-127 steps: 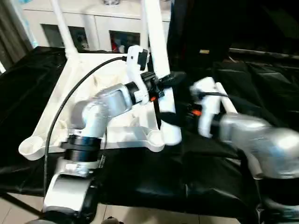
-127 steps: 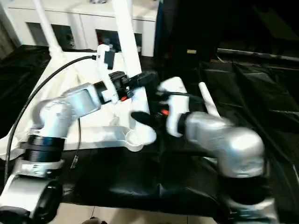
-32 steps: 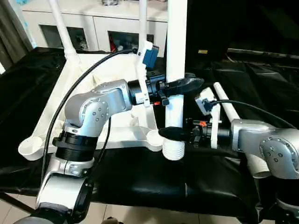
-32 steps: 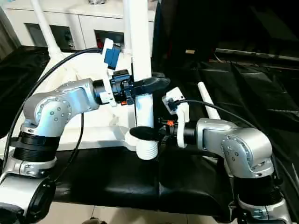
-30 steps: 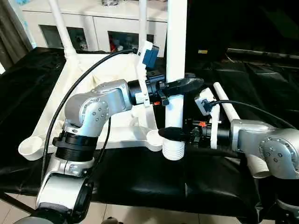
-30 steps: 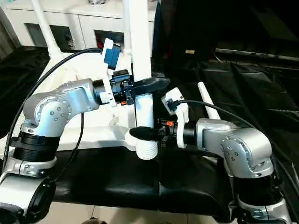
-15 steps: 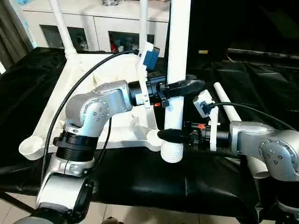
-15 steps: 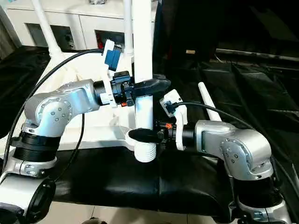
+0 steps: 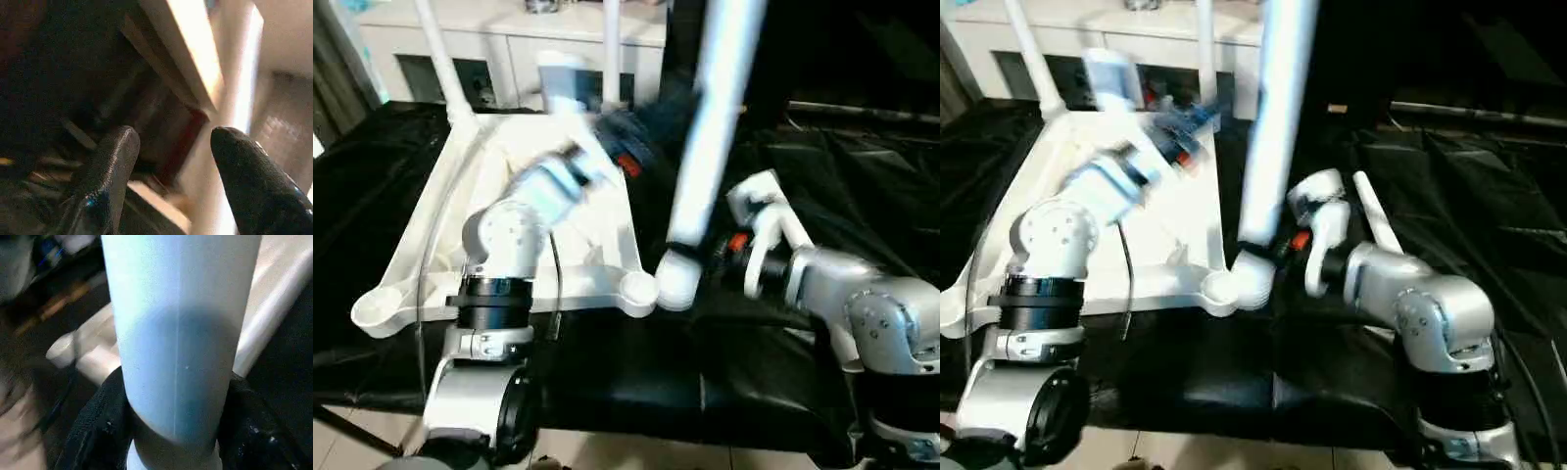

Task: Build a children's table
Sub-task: Pick table leg

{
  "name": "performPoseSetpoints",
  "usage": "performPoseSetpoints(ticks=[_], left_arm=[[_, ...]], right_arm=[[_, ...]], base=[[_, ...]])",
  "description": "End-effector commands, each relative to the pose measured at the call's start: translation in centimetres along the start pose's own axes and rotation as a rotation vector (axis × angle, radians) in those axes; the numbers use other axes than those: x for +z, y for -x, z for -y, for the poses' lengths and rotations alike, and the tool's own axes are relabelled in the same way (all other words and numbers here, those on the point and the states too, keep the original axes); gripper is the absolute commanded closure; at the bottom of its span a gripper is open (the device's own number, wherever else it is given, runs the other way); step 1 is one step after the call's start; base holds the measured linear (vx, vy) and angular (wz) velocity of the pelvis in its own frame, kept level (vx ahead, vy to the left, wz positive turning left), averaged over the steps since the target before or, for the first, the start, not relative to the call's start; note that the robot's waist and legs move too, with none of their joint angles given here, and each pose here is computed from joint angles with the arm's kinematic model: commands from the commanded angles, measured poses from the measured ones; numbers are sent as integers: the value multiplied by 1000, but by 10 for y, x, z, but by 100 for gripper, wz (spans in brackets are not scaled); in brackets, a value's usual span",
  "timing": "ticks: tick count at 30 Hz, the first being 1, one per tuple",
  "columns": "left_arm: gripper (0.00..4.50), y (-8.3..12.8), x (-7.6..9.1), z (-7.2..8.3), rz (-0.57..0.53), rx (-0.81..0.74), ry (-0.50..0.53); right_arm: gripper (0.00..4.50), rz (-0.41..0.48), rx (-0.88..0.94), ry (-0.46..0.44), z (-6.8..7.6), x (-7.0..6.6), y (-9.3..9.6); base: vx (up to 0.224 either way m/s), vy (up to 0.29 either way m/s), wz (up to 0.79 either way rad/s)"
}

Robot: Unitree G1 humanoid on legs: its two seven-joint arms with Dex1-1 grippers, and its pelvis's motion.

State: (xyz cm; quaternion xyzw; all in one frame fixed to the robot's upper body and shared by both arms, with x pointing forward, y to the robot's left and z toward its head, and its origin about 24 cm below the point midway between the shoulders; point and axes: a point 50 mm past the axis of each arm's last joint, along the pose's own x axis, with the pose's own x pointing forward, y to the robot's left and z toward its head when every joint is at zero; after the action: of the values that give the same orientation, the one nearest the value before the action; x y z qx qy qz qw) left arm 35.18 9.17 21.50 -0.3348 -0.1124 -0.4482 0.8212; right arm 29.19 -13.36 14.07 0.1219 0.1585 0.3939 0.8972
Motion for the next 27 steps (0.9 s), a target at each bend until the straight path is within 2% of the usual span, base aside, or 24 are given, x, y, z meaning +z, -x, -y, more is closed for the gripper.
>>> performPoseSetpoints(ticks=[1,3,4,5,6,7,8,9,10,11,12,13,14,15,19,21,22,26,27], left_arm=[[157,5,6,-7,65,65,-1],[157,6,8,-9,78,81,-14],[157,14,6,-10,-11,73,-113],[157,14,6,-10,-11,73,-113],[157,17,1,-10,-98,53,-198],[157,27,-16,-13,-334,5,-415],[157,38,-30,-18,-520,-42,-565],[157,44,-36,-20,-599,-65,-621],[157,44,-36,-20,-604,-66,-625],[157,64,-46,-27,-787,-144,-734],[157,64,-46,-27,-787,-144,-734],[157,83,-50,-29,-889,-209,-713],[157,83,-50,-29,-889,-209,-713],[157,94,-51,-30,-951,-235,-702],[157,114,-56,-38,-1088,-277,-745],[157,120,-57,-43,-1132,-278,-762],[186,122,-57,-46,-1152,-269,-764],[199,129,-57,-53,-1199,-257,-749],[215,130,-57,-54,-1207,-259,-745]], right_arm=[[259,94,-104,23,8,14,3],[259,112,-133,20,11,16,2],[259,150,-239,29,20,15,0],[259,150,-239,29,20,15,0],[259,159,-280,48,24,14,-1],[259,142,-335,84,29,10,-2],[259,111,-363,124,31,5,-3],[259,95,-374,143,33,3,-3],[259,94,-375,145,33,3,-3],[259,67,-396,190,35,-4,-4],[259,67,-396,190,35,-4,-4],[260,52,-376,206,34,-10,-5],[260,52,-376,206,34,-10,-5],[260,50,-347,205,31,-13,-6],[260,51,-329,203,30,-16,-7],[260,48,-326,204,30,-17,-8],[260,46,-322,204,30,-17,-8],[260,37,-310,215,29,-20,-9],[260,35,-308,218,28,-21,-9]], base=[[0,0,0],[0,0,0],[0,0,0],[0,0,0],[0,0,0],[0,0,0],[0,0,0],[0,0,0],[0,0,0],[0,0,0],[0,0,0],[0,0,0],[0,0,0],[0,0,0],[0,0,0],[0,0,0],[0,0,0],[0,0,0],[0,0,0]])
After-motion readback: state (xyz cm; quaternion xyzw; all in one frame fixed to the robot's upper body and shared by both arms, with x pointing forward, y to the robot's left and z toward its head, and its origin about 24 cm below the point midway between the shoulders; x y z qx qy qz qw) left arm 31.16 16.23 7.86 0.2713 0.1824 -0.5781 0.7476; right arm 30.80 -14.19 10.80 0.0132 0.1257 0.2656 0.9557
